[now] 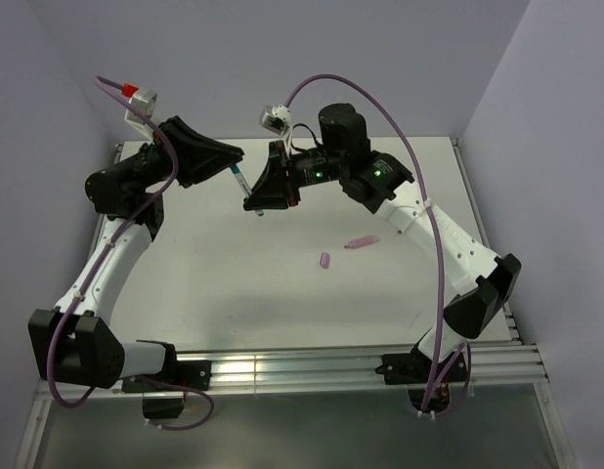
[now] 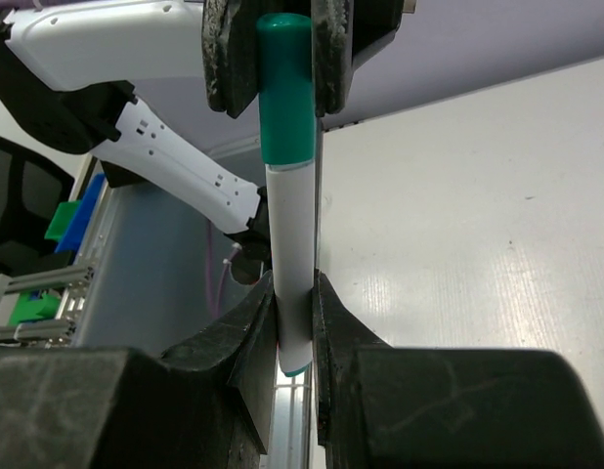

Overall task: Insert the pens into the pen caps
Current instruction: Press the pen cap onto the pen.

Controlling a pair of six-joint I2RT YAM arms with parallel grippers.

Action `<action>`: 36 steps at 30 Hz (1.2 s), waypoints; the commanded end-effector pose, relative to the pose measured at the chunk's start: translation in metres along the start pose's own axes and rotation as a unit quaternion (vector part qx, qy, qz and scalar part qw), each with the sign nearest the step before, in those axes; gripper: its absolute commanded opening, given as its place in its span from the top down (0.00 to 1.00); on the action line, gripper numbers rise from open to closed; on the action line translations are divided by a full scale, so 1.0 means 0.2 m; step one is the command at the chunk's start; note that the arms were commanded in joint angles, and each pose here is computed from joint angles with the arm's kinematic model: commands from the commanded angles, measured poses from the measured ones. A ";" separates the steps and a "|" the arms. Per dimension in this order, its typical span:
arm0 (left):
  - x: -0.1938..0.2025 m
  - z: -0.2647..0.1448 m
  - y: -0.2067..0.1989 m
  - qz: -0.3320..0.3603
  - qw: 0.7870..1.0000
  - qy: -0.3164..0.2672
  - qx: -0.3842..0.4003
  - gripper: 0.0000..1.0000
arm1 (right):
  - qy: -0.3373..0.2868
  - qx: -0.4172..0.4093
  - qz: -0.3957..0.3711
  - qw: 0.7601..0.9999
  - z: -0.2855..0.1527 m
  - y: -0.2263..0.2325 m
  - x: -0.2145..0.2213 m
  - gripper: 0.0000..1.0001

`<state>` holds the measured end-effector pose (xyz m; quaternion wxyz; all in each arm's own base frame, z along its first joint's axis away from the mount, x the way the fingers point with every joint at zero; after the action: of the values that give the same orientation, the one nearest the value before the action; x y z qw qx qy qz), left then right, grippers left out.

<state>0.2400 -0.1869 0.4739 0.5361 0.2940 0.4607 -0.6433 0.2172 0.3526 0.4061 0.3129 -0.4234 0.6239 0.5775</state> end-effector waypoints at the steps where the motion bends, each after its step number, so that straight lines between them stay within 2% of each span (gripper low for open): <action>1: 0.01 0.00 -0.03 0.011 1.000 -0.004 0.008 1.00 | -0.022 -0.022 -0.024 0.999 -0.01 0.08 -0.09 1.00; 8: 0.06 -0.03 0.00 -0.011 1.000 -0.021 -0.005 1.00 | -0.051 -0.008 -0.010 0.999 -0.02 0.07 -0.19 1.00; 18: 0.21 0.00 0.07 -0.035 0.998 0.032 -0.027 1.00 | -0.074 0.036 -0.006 0.997 -0.03 -0.01 -0.26 1.00; 19: 0.24 0.00 0.09 -0.056 0.997 0.049 -0.037 1.00 | -0.076 0.043 -0.008 0.996 -0.04 -0.02 -0.27 1.00; 29: 0.33 -0.01 0.10 -0.068 0.993 0.087 -0.044 1.00 | -0.093 0.095 -0.045 0.990 -0.13 -0.10 -0.33 1.00; 36: 0.36 -0.01 0.09 -0.085 0.993 0.066 -0.047 1.00 | -0.101 0.108 -0.047 0.988 -0.13 -0.15 -0.36 1.00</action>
<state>0.2738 -0.1975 0.4354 0.5485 0.2024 0.5283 -0.6157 0.2452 0.3396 0.3809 0.2811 -0.3511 0.7149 0.5354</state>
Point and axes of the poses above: each gripper's point midway between its finger pads, its own z axis out along the fingers, its own y axis along the line the jaws close on, x = y × z, the point moved 3 cm from there along -z, back along the fingers, and after that the axes turned 6 degrees about z, right-handed, at the moved point
